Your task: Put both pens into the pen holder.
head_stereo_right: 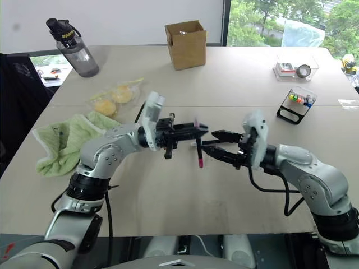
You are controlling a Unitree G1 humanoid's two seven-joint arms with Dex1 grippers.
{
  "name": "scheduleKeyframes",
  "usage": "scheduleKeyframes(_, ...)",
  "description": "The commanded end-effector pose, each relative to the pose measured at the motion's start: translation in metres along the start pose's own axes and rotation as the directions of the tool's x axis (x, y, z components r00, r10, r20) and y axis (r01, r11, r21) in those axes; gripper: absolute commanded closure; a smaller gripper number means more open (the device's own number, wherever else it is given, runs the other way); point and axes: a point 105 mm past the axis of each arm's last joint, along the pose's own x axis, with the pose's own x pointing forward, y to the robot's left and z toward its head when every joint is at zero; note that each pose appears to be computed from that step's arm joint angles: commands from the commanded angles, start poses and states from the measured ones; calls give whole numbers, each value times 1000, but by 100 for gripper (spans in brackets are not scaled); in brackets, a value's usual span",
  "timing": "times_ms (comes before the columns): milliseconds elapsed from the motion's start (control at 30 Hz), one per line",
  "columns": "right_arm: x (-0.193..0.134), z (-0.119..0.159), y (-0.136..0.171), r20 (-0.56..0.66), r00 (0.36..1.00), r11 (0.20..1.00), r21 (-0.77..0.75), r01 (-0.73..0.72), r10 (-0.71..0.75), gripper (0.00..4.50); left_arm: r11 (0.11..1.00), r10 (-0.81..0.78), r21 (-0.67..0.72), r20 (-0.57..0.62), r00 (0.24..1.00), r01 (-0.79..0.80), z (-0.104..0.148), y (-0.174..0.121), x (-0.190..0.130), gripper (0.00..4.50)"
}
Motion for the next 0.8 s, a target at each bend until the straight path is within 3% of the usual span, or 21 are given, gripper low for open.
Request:
scheduleKeyframes(33,12,0,4,-52,998,1000,-7,-18,18,138,988,-76,132,-58,995,83,10,-10,9,450)
scheduleKeyframes(133,17,-1,5,-79,996,1000,0,-31,31,138,981,-90,164,-93,992,104,10,-11,11,450)
scheduleKeyframes(167,18,0,5,-82,996,999,4,-33,33,162,979,-90,172,-101,991,107,10,-11,12,450)
scheduleKeyframes(233,19,0,5,-87,995,999,12,-39,40,219,976,-88,190,-121,989,110,9,-11,12,450)
scheduleKeyframes(400,20,1,10,-85,995,998,26,-58,60,446,973,-75,209,-118,990,98,9,-9,12,450)
scheduleKeyframes(533,21,0,12,-81,995,998,25,-63,65,450,973,-61,215,-86,994,79,13,-7,12,450)
scheduleKeyframes(600,22,1,12,-76,995,998,15,-63,64,450,977,-58,203,-74,996,72,14,-6,12,349)
scheduleKeyframes(667,22,3,13,-64,996,998,-2,-64,64,450,976,-34,214,-65,997,47,15,-3,11,291)
scheduleKeyframes(800,9,5,0,-28,1000,986,-167,3,-8,450,973,30,230,-3,1000,-29,23,4,9,100)
